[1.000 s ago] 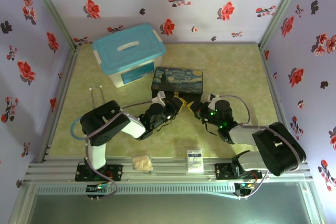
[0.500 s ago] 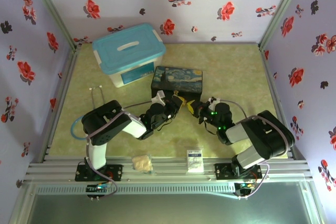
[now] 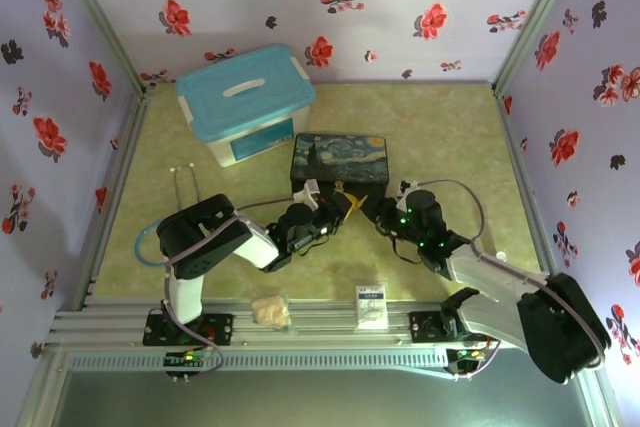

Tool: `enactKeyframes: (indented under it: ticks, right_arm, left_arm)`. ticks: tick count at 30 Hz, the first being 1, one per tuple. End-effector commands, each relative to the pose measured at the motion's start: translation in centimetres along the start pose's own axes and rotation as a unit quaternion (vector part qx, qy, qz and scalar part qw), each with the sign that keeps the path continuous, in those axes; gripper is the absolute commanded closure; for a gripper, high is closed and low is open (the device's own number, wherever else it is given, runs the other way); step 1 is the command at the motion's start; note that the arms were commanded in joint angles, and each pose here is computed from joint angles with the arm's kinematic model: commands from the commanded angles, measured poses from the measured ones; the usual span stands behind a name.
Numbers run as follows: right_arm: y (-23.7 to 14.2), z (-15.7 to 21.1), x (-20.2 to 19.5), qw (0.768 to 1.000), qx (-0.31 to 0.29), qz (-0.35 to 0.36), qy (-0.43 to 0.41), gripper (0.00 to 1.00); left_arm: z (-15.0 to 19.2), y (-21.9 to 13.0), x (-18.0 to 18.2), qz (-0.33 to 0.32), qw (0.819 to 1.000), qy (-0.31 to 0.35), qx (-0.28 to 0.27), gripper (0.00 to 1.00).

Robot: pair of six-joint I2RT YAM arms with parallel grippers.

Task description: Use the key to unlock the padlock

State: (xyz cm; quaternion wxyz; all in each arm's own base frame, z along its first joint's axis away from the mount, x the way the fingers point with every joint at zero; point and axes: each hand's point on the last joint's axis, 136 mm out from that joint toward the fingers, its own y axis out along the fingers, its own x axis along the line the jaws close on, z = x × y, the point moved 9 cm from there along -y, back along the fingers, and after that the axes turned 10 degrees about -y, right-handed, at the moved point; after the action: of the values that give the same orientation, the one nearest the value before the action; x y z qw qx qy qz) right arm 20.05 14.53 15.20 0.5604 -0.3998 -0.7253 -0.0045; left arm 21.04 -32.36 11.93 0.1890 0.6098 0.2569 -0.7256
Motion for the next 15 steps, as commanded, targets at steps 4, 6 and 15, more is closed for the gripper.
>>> enactKeyframes:
  ticks: [4, 6, 15]
  right_arm:
    - [0.2, 1.0, -2.6, 0.991, 0.064, 0.088, -0.074, 0.57]
    - [0.0, 1.1, -2.3, 0.986, 0.073, 0.086, -0.124, 0.57]
    - [-2.5, 2.7, 0.0, 0.914, 0.075, 0.107, -0.384, 0.53]
  left_arm:
    - [0.1, -1.0, 1.3, -0.009, 1.0, 0.02, 0.015, 1.0]
    - [-0.1, -1.2, 1.7, -0.02, 0.999, 0.025, 0.01, 1.0]
    - [-0.5, -1.9, 4.0, -0.108, 0.993, 0.05, 0.011, 1.0]
